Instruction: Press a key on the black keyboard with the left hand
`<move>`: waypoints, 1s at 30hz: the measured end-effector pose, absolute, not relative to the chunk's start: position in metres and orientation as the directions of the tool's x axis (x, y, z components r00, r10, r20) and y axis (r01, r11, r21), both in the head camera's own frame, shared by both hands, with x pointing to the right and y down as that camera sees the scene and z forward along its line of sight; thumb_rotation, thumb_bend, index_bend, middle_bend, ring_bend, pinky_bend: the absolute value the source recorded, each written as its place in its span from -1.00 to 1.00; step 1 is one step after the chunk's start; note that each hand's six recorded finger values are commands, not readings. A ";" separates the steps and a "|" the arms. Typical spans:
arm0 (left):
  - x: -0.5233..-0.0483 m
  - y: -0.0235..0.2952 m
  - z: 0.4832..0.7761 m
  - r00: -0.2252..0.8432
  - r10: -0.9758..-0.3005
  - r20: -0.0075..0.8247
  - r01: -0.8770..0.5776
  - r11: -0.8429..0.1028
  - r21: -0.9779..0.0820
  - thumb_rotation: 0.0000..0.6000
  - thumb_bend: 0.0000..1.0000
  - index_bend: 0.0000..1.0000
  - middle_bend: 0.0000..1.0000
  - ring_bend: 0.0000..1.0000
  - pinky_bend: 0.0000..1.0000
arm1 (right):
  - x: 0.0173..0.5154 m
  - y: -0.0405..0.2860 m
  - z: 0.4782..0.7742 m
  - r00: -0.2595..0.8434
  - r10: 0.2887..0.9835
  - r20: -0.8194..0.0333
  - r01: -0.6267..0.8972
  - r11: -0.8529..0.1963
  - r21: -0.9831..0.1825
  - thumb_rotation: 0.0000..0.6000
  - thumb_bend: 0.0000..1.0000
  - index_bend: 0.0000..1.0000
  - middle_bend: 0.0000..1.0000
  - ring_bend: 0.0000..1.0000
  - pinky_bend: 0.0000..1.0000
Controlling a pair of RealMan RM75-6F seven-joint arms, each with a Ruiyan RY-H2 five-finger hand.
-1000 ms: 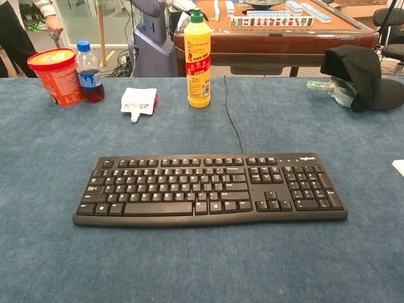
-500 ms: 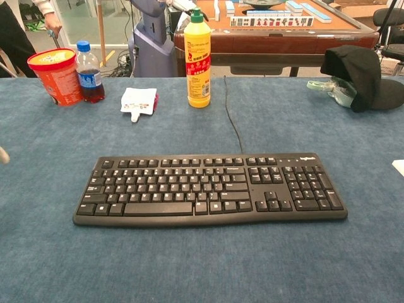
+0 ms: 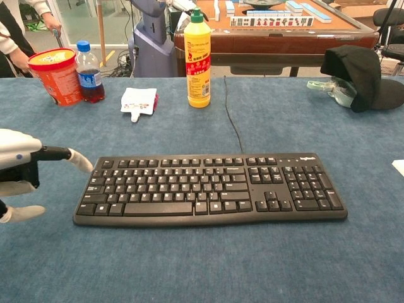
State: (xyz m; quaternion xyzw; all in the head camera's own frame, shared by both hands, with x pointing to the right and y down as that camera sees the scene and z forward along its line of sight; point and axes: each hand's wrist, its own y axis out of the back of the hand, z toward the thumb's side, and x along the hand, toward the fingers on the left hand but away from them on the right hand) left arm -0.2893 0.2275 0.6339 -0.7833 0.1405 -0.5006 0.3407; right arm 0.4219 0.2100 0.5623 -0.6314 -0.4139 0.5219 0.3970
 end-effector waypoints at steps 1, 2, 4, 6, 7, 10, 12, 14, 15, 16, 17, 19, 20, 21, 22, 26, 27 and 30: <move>-0.286 0.227 0.635 0.464 -0.556 0.690 0.124 -0.730 -0.672 1.00 -0.41 -0.62 0.97 0.91 1.00 | 0.422 0.210 0.562 0.113 0.937 -0.330 0.108 -0.342 -0.933 1.00 -0.47 0.10 0.17 -0.01 0.26; -0.282 0.226 0.636 0.468 -0.550 0.692 0.129 -0.732 -0.669 1.00 -0.41 -0.62 0.97 0.91 1.00 | 0.421 0.210 0.562 0.114 0.937 -0.330 0.109 -0.342 -0.933 1.00 -0.47 0.10 0.17 -0.01 0.26; -0.279 0.224 0.638 0.471 -0.544 0.695 0.138 -0.732 -0.667 1.00 -0.41 -0.62 0.97 0.91 1.00 | 0.421 0.211 0.562 0.114 0.937 -0.330 0.109 -0.342 -0.933 1.00 -0.46 0.10 0.17 -0.01 0.26; -0.276 0.223 0.640 0.469 -0.539 0.700 0.148 -0.733 -0.664 1.00 -0.41 -0.62 0.97 0.91 1.00 | 0.421 0.211 0.561 0.115 0.937 -0.329 0.111 -0.341 -0.934 1.00 -0.46 0.10 0.17 -0.01 0.26; -0.274 0.223 0.641 0.467 -0.537 0.703 0.152 -0.734 -0.662 1.00 -0.41 -0.62 0.97 0.91 1.00 | 0.422 0.211 0.561 0.115 0.938 -0.328 0.112 -0.340 -0.934 1.00 -0.46 0.10 0.17 -0.01 0.26; -0.269 0.222 0.644 0.463 -0.526 0.713 0.165 -0.740 -0.653 1.00 -0.41 -0.62 0.97 0.91 1.00 | 0.422 0.210 0.560 0.115 0.939 -0.325 0.114 -0.338 -0.934 1.00 -0.47 0.10 0.17 -0.01 0.26; -0.266 0.222 0.646 0.461 -0.518 0.721 0.172 -0.745 -0.645 1.00 -0.41 -0.62 0.97 0.91 1.00 | 0.422 0.210 0.559 0.115 0.939 -0.324 0.116 -0.336 -0.935 1.00 -0.47 0.10 0.17 -0.01 0.26; -0.264 0.221 0.648 0.456 -0.511 0.729 0.174 -0.752 -0.636 1.00 -0.41 -0.62 0.97 0.91 1.00 | 0.422 0.210 0.558 0.115 0.940 -0.323 0.116 -0.335 -0.935 1.00 -0.46 0.10 0.17 -0.01 0.26; -0.263 0.220 0.649 0.454 -0.508 0.732 0.174 -0.755 -0.632 1.00 -0.41 -0.62 0.97 0.91 1.00 | 0.423 0.211 0.558 0.115 0.939 -0.323 0.116 -0.335 -0.935 1.00 -0.46 0.10 0.17 -0.01 0.26; -0.263 0.220 0.651 0.451 -0.505 0.736 0.175 -0.758 -0.628 1.00 -0.41 -0.62 0.97 0.91 1.00 | 0.422 0.211 0.559 0.115 0.939 -0.323 0.116 -0.336 -0.935 1.00 -0.46 0.10 0.17 -0.01 0.26; -0.262 0.219 0.652 0.447 -0.501 0.741 0.178 -0.762 -0.623 1.00 -0.41 -0.62 0.97 0.91 1.00 | 0.422 0.211 0.559 0.115 0.939 -0.324 0.116 -0.336 -0.935 1.00 -0.47 0.10 0.17 -0.01 0.26; -0.261 0.217 0.654 0.441 -0.496 0.748 0.182 -0.766 -0.616 1.00 -0.41 -0.62 0.97 0.91 1.00 | 0.422 0.211 0.559 0.115 0.939 -0.325 0.115 -0.337 -0.934 1.00 -0.47 0.10 0.17 -0.01 0.26; -0.260 0.216 0.656 0.437 -0.493 0.752 0.186 -0.769 -0.612 1.00 -0.41 -0.62 0.97 0.91 1.00 | 0.422 0.211 0.559 0.115 0.938 -0.326 0.115 -0.338 -0.934 1.00 -0.46 0.10 0.17 -0.01 0.26; -0.260 0.216 0.657 0.434 -0.491 0.755 0.190 -0.770 -0.609 1.00 -0.41 -0.62 0.97 0.91 1.00 | 0.422 0.211 0.560 0.115 0.938 -0.327 0.114 -0.340 -0.933 1.00 -0.46 0.10 0.17 -0.01 0.26; -0.259 0.215 0.658 0.431 -0.489 0.758 0.194 -0.770 -0.607 1.00 -0.41 -0.62 0.97 0.91 1.00 | 0.422 0.211 0.560 0.116 0.937 -0.329 0.114 -0.341 -0.933 1.00 -0.46 0.10 0.17 -0.01 0.26; -0.255 0.214 0.661 0.423 -0.482 0.768 0.211 -0.771 -0.600 1.00 -0.41 -0.62 0.97 0.91 1.00 | 0.421 0.211 0.560 0.120 0.937 -0.329 0.113 -0.342 -0.933 1.00 -0.46 0.10 0.17 -0.01 0.26; -0.254 0.214 0.661 0.421 -0.480 0.769 0.214 -0.772 -0.599 1.00 -0.41 -0.61 0.97 0.91 1.00 | 0.421 0.211 0.560 0.120 0.937 -0.328 0.114 -0.341 -0.933 1.00 -0.46 0.10 0.17 -0.01 0.26; -0.252 0.214 0.662 0.417 -0.476 0.774 0.220 -0.773 -0.594 1.00 -0.41 -0.61 0.97 0.91 1.00 | 0.422 0.211 0.559 0.119 0.939 -0.324 0.115 -0.337 -0.934 1.00 -0.47 0.10 0.17 -0.01 0.26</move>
